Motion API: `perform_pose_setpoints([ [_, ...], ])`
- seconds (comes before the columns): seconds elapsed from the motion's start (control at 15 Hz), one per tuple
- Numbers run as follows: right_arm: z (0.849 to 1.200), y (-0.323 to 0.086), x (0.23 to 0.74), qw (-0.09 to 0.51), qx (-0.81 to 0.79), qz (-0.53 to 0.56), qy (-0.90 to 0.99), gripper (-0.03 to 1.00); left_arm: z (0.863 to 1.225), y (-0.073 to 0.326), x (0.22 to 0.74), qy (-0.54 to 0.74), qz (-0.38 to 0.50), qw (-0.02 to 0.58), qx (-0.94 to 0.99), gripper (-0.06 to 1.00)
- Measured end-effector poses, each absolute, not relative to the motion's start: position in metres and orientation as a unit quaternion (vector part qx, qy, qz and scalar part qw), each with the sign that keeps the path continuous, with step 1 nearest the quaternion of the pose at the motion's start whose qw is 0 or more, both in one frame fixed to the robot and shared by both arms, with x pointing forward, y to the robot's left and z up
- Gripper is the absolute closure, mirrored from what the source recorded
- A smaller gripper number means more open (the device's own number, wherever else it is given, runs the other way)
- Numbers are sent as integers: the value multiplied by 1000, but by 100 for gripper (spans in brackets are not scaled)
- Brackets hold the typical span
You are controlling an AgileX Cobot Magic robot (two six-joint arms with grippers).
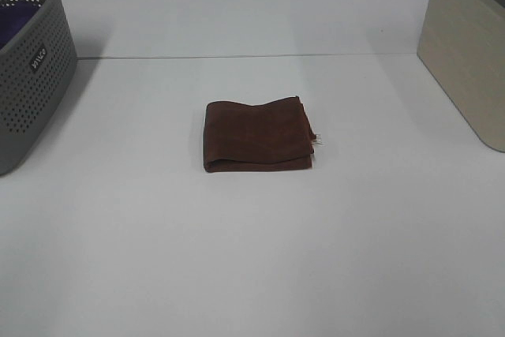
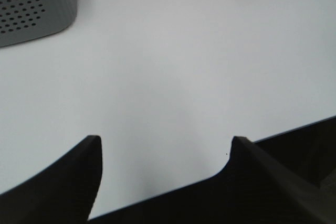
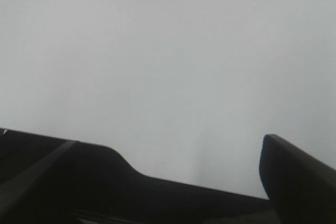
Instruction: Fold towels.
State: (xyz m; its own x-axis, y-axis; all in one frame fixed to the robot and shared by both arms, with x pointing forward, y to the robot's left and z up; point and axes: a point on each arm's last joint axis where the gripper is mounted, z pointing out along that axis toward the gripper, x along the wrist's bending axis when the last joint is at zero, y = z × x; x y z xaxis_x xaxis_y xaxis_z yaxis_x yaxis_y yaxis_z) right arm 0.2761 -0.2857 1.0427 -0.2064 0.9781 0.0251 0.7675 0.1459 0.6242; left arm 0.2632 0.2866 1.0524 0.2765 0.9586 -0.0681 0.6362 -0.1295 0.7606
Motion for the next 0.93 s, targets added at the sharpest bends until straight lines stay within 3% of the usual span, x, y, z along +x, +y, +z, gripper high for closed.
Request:
perform_pose_setpoints([
  [0.93,1044,-286,272,211,594,274,727,11,1050,285,266,546,232,361,720,29],
])
